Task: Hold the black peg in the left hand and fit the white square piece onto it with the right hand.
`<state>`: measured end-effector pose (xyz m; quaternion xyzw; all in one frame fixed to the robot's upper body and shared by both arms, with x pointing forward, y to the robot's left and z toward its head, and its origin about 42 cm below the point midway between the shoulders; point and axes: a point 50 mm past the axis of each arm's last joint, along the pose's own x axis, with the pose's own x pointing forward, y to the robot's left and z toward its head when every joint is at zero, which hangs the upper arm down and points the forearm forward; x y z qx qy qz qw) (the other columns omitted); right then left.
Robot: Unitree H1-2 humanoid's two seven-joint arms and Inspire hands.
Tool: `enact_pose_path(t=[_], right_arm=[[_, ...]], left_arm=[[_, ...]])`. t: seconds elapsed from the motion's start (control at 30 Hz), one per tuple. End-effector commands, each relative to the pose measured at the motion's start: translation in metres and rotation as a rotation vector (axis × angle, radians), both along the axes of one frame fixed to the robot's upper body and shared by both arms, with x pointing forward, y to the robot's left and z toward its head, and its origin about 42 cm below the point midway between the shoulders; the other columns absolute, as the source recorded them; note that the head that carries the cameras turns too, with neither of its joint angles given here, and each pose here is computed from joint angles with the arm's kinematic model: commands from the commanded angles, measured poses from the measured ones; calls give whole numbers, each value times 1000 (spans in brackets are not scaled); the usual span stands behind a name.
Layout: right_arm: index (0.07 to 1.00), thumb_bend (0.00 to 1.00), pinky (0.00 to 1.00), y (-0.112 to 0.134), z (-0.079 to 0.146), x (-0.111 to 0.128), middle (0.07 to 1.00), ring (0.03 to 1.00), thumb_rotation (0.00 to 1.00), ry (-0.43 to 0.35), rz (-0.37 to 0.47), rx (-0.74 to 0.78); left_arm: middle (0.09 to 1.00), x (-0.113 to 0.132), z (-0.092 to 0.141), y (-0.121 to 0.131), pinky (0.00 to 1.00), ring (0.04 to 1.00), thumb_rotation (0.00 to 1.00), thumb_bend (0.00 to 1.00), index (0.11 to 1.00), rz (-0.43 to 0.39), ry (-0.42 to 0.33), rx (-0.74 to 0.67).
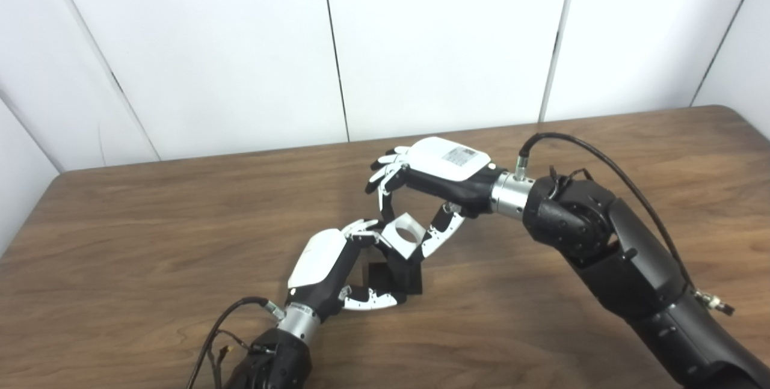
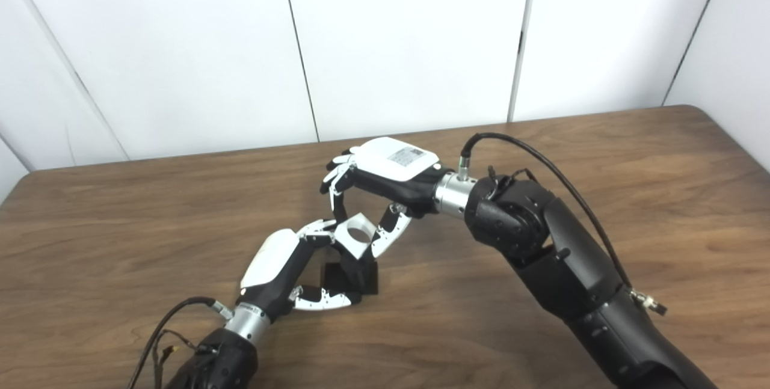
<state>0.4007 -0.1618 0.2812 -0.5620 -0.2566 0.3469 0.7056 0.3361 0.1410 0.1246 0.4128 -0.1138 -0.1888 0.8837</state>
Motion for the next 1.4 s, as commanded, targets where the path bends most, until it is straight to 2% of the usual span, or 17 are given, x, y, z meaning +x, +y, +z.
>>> enact_pose_path(t=[0.0, 0.4, 0.7, 0.9, 1.37], right_arm=[[480, 522, 942, 3, 36, 3, 795, 905, 145, -99, 24, 36], [479, 522, 965, 13, 32, -2, 794, 902, 146, -96, 66, -1], [479, 522, 968, 8, 33, -5, 792, 903, 146, -80, 75, -50], [479, 522, 961, 3, 37, -11, 796, 907, 145, -64, 109, -54], [479, 522, 964, 0, 29, -18, 800, 909, 145, -36, 134, -72]], left_arm=[[866, 2, -9, 6, 848, 914, 64, 517, 488, 8, 45, 66], [865, 1, -8, 5, 851, 912, 67, 517, 487, 11, 48, 58], [861, 1, -10, 6, 842, 907, 68, 516, 488, 12, 48, 62], [860, 2, -12, 5, 838, 905, 70, 516, 487, 14, 51, 59], [862, 3, -9, 5, 845, 910, 69, 516, 487, 16, 55, 59]])
